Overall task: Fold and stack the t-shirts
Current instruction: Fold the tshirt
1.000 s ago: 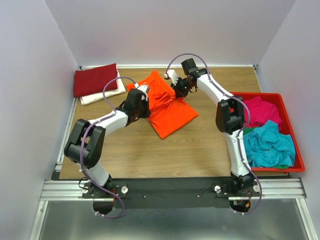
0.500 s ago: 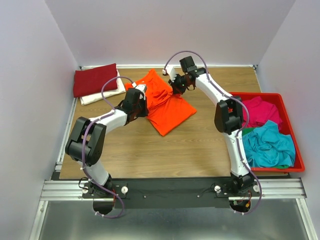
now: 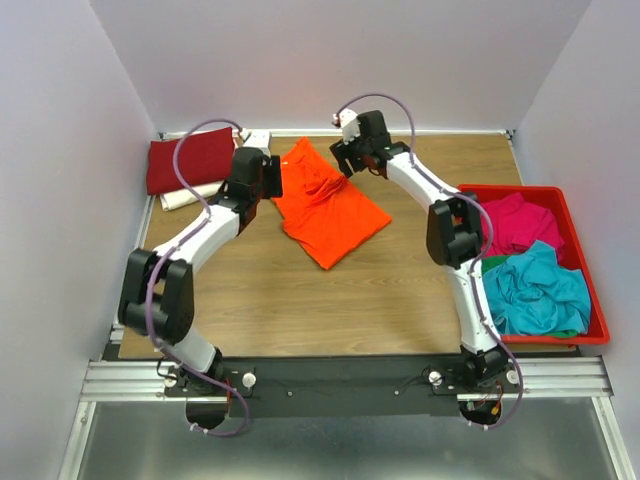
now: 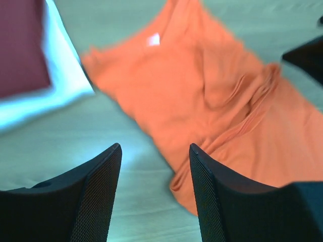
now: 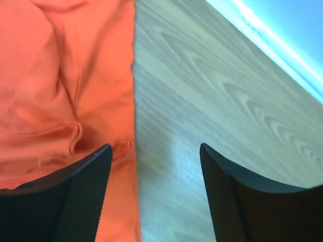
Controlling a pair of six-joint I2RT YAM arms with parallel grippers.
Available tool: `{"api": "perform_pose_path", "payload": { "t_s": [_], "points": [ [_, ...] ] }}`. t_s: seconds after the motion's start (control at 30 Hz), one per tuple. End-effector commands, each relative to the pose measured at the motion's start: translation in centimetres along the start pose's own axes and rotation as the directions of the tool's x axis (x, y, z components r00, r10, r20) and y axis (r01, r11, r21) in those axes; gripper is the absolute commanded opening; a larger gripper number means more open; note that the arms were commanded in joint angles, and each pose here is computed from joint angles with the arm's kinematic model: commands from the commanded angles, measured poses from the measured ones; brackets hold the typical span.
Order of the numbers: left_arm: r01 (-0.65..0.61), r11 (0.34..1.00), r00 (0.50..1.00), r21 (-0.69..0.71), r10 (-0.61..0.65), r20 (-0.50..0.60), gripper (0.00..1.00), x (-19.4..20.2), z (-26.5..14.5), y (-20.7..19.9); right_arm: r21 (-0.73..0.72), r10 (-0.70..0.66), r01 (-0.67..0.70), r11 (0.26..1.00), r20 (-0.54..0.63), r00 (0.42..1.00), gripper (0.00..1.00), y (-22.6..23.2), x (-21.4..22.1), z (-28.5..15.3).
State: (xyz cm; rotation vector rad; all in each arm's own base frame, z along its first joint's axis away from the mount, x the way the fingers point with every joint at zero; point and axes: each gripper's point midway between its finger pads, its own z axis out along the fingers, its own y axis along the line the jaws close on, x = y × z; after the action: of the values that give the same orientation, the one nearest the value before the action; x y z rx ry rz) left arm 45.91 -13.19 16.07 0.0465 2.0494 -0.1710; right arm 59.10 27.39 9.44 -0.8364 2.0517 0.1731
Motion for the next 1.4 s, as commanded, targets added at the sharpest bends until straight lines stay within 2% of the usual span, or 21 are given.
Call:
{"api": "perform_pose_path", "payload": {
  "t_s": [0.0, 0.07, 0.13, 0.17, 0.33, 0.47, 0.5, 0.53, 0.63, 0.7, 0.8, 0.87, 0.97, 1.03, 1.1, 1.13, 1.17, 1.2, 1.27, 1.33, 1.37],
  "points": [
    [-0.203, 0.977, 0.968, 0.065, 0.191, 0.161, 0.64, -5.6, -3.9, -1.0, -0.042, 0.101, -0.097, 0.994, 0.098, 0.99, 0.8, -3.8, -2.2, -5.5],
    [-0.255, 0.95, 0.96, 0.182, 0.227, 0.162, 0.64, -4.2, -5.3, -2.7, -0.263, 0.083, -0.064, 0.963, 0.065, 0.994, 0.88, -1.5, 1.6, -7.8],
    [-0.286, 0.925, 0.954, 0.248, 0.252, 0.161, 0.64, -2.8, -6.3, -3.9, -0.313, 0.096, -0.09, 0.946, 0.006, 0.995, 0.88, -0.6, 4.3, -8.4],
    [-0.302, 0.913, 0.952, 0.274, 0.273, 0.141, 0.64, -1.0, -6.6, -4.2, -0.355, 0.106, -0.131, 0.925, -0.088, 0.99, 0.88, 0.9, 7.2, -8.9],
    [-0.414, 0.837, 0.91, 0.359, 0.365, 0.198, 0.69, 1.1, -9.4, -7.9, -0.37, 0.185, -0.273, 0.888, -0.256, 0.949, 0.82, 3.6, 12.6, -9.8],
    [-0.521, 0.802, 0.842, 0.292, 0.429, 0.326, 0.71, 0.5, -11.8, -8.5, -0.344, 0.232, -0.337, 0.876, -0.313, 0.921, 0.76, 4.1, 14.2, -9.2],
    [-0.52, 0.809, 0.835, 0.274, 0.414, 0.363, 0.75, -0.5, -12.8, -8.3, -0.342, 0.248, -0.361, 0.868, -0.331, 0.91, 0.75, 4.4, 14.7, -8.9],
    [-0.508, 0.821, 0.838, 0.261, 0.4, 0.371, 0.87, -0.9, -13.2, -7.9, -0.341, 0.255, -0.371, 0.864, -0.338, 0.906, 0.73, 4.5, 14.8, -8.8],
    [-0.472, 0.845, 0.845, 0.251, 0.353, 0.401, 0.97, -2.2, -14.7, -7.3, -0.324, 0.28, -0.405, 0.855, -0.369, 0.886, 0.63, 4.8, 15.7, -8.6],
    [-0.46, 0.855, 0.84, 0.24, 0.332, 0.429, 0.98, -2.9, -15.5, -6.7, -0.325, 0.282, -0.424, 0.845, -0.402, 0.871, 0.51, 5.5, 17.0, -8.9],
    [-0.507, 0.823, 0.808, 0.257, 0.349, 0.475, 0.98, -3.1, -16.6, -7.1, -0.327, 0.268, -0.44, 0.836, -0.457, 0.848, 0.31, 6.7, 19.1, -10.5],
    [-0.568, 0.762, 0.772, 0.311, 0.361, 0.523, 0.96, -2.6, -17.6, -8.4, -0.319, 0.255, -0.446, 0.836, -0.494, 0.831, 0.18, 7.4, 20.5, -12.4],
    [-0.617, 0.712, 0.734, 0.334, 0.37, 0.569, 0.94, -1.6, -18.4, -9.3, -0.317, 0.239, -0.445, 0.837, -0.52, 0.82, 0.05, 8.3, 21.0, -15.5],
    [-0.669, 0.661, 0.689, 0.341, 0.379, 0.618, 0.93, -1.2, -19.6, -10.7, -0.321, 0.225, -0.472, 0.821, -0.578, 0.784, 0.05, 9.7, 22.7, -18.0],
    [-0.726, 0.599, 0.638, 0.337, 0.404, 0.656, 0.93, -0.2, -20.2, -11.8, -0.353, 0.207, -0.465, 0.812, -0.571, 0.795, 0.04, 10.5, 22.2, -20.1],
    [-0.751, 0.554, 0.62, 0.359, 0.408, 0.67, 0.93, 1.0, -20.8, -13.1, -0.356, 0.197, -0.489, 0.797, -0.612, 0.766, 0.04, 11.6, 23.5, -21.6],
    [-0.77, 0.527, 0.604, 0.361, 0.418, 0.678, 0.93, 1.7, -21.0, -13.7, -0.367, 0.194, -0.493, 0.789, -0.612, 0.767, 0.05, 12.1, 23.4, -22.4],
    [-0.808, 0.48, 0.562, 0.343, 0.449, 0.695, 0.93, 2.4, -21.0, -14.2, -0.391, 0.175, -0.476, 0.787, -0.599, 0.781, 0.06, 12.7, 22.9, -23.5],
    [-0.846, 0.389, 0.522, 0.364, 0.472, 0.71, 0.93, 4.9, -21.7, -15.8, -0.409, 0.154, -0.49, 0.77, -0.626, 0.765, 0.16, 13.9, 23.7, -25.4],
    [-0.873, 0.328, 0.484, 0.361, 0.496, 0.721, 0.93, 6.6, -21.9, -16.6, -0.41, 0.132, -0.441, 0.798, -0.596, 0.792, 0.27, 13.4, 23.0, -26.6],
    [-0.883, 0.279, 0.47, 0.378, 0.506, 0.723, 0.93, 8.4, -22.3, -17.4, -0.387, 0.107, -0.397, 0.832, -0.591, 0.8, 0.38, 12.6, 23.4, -27.0]
  ]
}}
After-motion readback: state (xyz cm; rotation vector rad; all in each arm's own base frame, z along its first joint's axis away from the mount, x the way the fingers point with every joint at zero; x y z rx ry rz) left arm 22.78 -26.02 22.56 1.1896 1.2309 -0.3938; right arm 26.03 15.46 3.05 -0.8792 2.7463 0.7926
